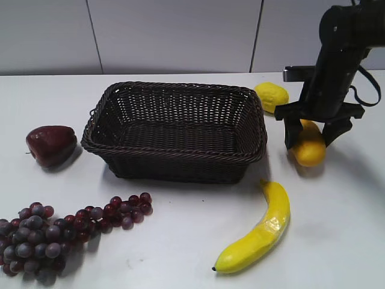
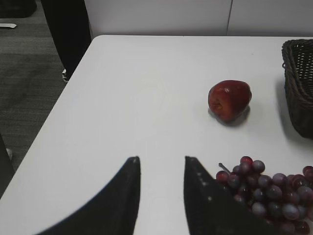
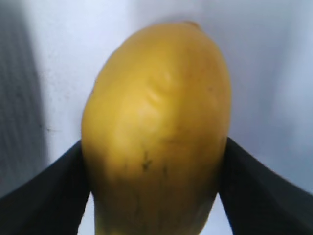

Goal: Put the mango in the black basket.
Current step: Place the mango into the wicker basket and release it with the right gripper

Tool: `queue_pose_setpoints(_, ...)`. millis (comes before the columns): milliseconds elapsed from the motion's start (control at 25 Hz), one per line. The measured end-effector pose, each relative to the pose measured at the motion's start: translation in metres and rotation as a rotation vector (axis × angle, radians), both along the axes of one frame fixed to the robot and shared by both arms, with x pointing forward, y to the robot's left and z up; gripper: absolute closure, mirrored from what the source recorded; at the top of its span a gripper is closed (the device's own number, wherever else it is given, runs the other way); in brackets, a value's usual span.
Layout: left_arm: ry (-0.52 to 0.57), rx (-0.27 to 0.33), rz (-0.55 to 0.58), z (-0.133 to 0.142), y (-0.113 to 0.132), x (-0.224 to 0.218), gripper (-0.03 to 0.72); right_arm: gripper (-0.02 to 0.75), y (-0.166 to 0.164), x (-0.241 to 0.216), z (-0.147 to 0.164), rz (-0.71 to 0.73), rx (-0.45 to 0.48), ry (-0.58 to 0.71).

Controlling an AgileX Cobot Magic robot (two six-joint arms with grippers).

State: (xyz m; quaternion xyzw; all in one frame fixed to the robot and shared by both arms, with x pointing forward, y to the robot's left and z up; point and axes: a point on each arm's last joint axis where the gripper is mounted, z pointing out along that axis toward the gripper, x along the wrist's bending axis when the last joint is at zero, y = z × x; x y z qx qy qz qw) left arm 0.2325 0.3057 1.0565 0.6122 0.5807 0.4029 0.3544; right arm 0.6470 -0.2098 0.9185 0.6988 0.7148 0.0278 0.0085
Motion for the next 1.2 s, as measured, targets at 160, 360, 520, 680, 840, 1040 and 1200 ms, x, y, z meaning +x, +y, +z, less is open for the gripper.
queue_pose_setpoints(160,0.000,0.000,0.000,0.000,0.000,0.000,0.448,0.176,-0.001,-0.001,0.047,0.023,0.009,-0.081)
queue_pose_setpoints(360,0.000,0.000,0.000,0.000,0.000,0.000,0.448,0.176,0.013,-0.005,0.112,0.083,0.024,-0.206)
queue_pose_setpoints(520,0.000,0.000,0.000,0.000,0.000,0.000,0.448,0.176,0.063,-0.012,0.147,0.203,0.071,-0.318)
queue_pose_setpoints(680,0.000,0.000,0.000,0.000,0.000,0.000,0.448,0.176,0.121,-0.022,0.155,0.343,0.124,-0.399)
queue_pose_setpoints(840,0.000,0.000,0.000,0.000,0.000,0.000,0.448,0.176,0.158,-0.026,0.126,0.420,0.136,-0.368)
queue_pose_setpoints(1040,0.000,0.000,0.000,0.000,0.000,0.000,0.448,0.177,0.178,-0.019,0.068,0.449,0.105,-0.276)
queue_pose_setpoints(1200,0.000,0.000,0.000,0.000,0.000,0.000,0.448,0.177,0.181,-0.014,0.035,0.453,0.079,-0.219)
